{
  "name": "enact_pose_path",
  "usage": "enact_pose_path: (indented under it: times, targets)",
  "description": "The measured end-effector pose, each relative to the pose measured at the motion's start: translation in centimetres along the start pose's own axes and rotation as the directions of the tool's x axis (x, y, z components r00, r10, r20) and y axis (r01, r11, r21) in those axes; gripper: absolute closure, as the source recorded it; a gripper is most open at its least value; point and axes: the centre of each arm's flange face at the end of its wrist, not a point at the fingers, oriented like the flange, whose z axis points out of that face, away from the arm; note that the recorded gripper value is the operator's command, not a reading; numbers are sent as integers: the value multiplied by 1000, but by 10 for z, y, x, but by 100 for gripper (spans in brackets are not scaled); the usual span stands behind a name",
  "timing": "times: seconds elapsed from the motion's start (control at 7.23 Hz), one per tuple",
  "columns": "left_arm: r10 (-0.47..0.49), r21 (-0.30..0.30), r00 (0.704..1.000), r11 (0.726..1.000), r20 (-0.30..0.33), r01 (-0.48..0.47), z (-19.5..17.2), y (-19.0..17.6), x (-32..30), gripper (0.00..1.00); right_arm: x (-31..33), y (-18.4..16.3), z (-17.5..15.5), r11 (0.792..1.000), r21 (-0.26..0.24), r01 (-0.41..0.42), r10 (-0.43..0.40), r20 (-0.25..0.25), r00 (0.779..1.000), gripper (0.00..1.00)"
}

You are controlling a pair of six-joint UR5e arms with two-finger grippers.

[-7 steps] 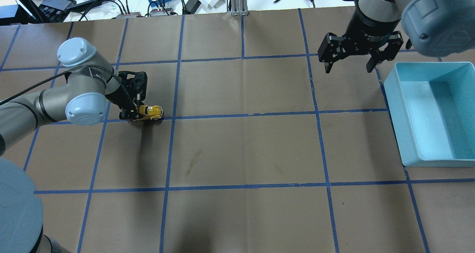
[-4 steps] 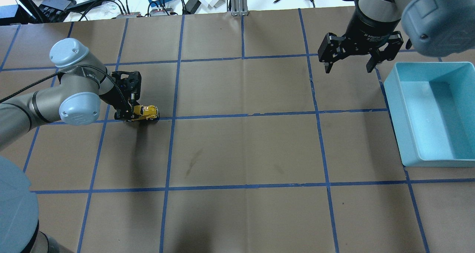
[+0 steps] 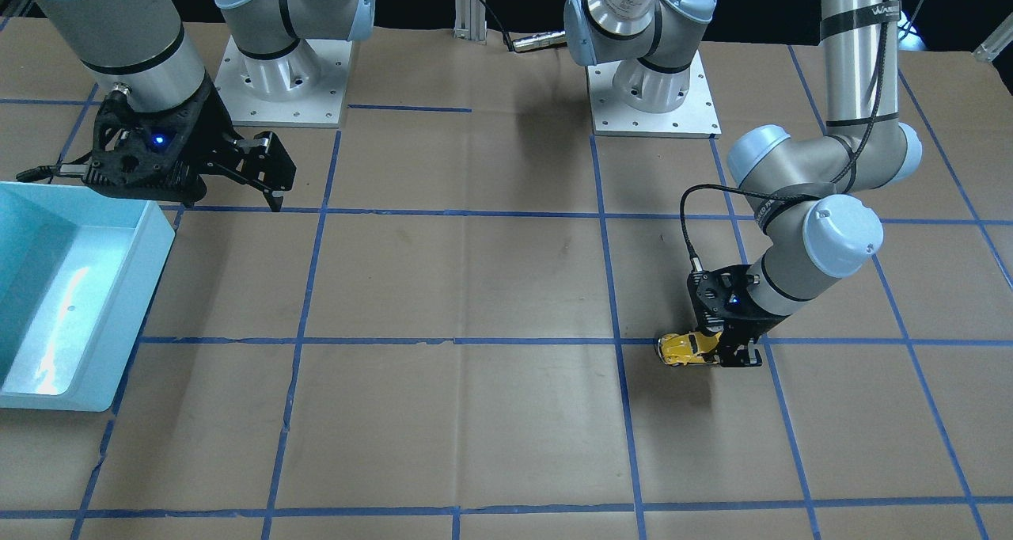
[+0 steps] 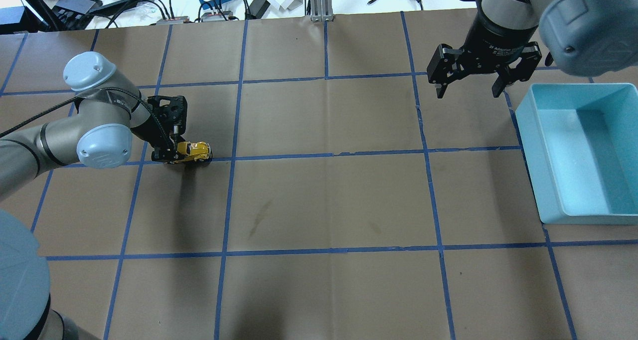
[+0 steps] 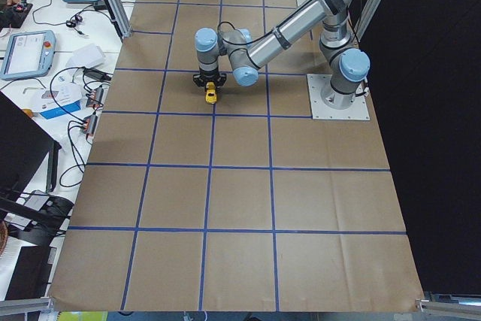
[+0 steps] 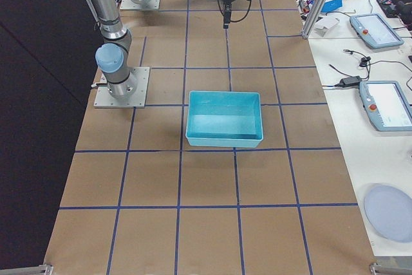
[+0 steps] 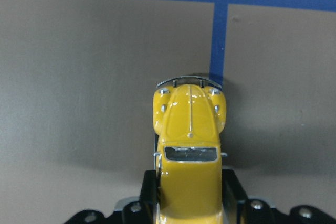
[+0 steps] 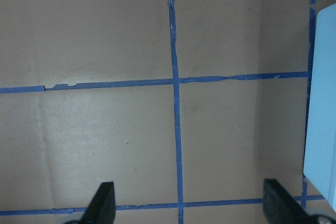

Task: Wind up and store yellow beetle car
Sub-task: 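Keep dragging the pressed car backward with the left gripper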

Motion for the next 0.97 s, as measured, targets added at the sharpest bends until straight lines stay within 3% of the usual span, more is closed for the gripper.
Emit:
enact_pose_path:
  times: [0.42, 0.97]
  targets:
    - [49, -3, 999, 999, 0, -49, 0, 1, 0, 71, 0, 0, 0, 1000, 0, 1, -1, -1, 1000, 0]
    - [37, -1, 999, 999, 1, -37, -1, 13, -1, 71, 0, 0, 0, 1000, 0, 2, -2, -1, 1000, 0]
